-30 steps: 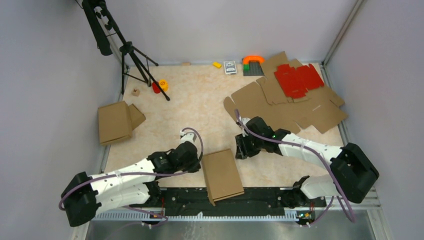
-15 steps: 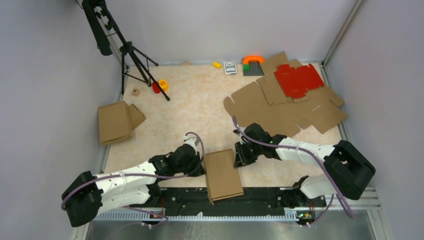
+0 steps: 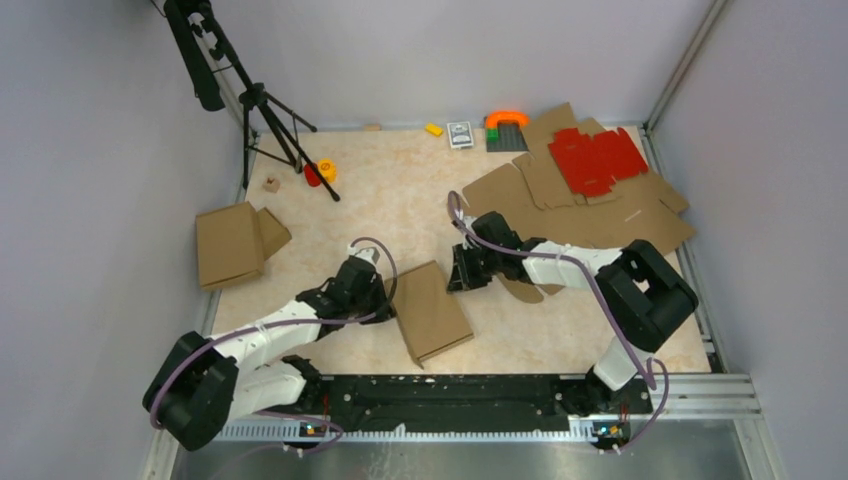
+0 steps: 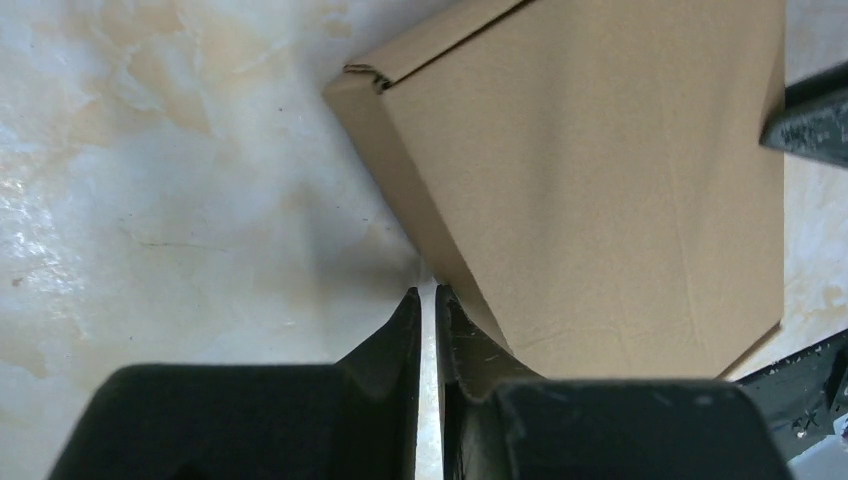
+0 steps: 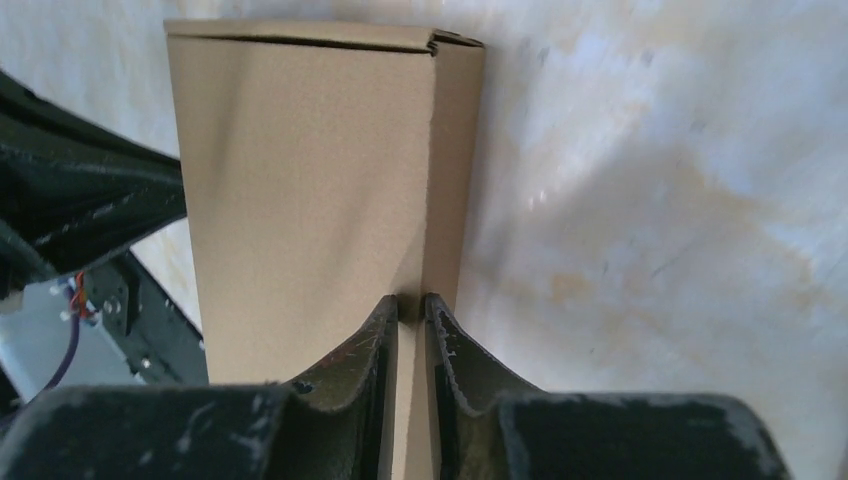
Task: Fold the paper box
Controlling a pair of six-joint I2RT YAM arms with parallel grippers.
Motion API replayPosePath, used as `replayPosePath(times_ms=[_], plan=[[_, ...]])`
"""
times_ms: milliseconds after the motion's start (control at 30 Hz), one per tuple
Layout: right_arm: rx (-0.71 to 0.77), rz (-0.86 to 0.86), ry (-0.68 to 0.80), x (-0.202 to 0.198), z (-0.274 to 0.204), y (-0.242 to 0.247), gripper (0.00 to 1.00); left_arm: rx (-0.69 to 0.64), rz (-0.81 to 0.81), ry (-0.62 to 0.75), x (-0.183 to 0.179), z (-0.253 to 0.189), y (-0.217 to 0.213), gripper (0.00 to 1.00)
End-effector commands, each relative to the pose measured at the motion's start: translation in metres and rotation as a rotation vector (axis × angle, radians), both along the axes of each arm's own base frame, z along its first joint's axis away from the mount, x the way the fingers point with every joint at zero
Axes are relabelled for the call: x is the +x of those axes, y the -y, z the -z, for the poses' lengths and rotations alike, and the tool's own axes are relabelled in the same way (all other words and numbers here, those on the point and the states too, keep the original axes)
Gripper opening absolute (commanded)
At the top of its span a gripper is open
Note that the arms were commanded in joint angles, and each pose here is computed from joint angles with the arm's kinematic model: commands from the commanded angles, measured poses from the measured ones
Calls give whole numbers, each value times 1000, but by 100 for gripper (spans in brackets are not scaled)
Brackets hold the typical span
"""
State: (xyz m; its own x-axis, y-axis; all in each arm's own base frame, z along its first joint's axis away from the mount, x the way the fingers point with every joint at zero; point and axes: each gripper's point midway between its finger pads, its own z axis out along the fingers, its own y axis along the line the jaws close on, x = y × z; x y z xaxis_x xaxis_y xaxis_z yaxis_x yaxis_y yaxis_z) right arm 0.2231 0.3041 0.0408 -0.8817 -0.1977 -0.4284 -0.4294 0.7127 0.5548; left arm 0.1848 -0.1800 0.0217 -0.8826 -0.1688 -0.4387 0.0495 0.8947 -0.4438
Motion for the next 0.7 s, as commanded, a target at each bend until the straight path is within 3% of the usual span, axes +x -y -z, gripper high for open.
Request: replayPosePath(times_ms=[0,233,467,667], plan=[[-10,4,115,30,-10,-10,15,-62,57,97,20,-33,17,11],[-28,4,117,26,-7,0,17,-73,35,78,3,-23,6,12],[-35,21,79,25,10,10,2,-80,21,58,-5,-16,2,12],[41,29,31,29,19,17,2,-69,15,59,-6,-13,-1,12]])
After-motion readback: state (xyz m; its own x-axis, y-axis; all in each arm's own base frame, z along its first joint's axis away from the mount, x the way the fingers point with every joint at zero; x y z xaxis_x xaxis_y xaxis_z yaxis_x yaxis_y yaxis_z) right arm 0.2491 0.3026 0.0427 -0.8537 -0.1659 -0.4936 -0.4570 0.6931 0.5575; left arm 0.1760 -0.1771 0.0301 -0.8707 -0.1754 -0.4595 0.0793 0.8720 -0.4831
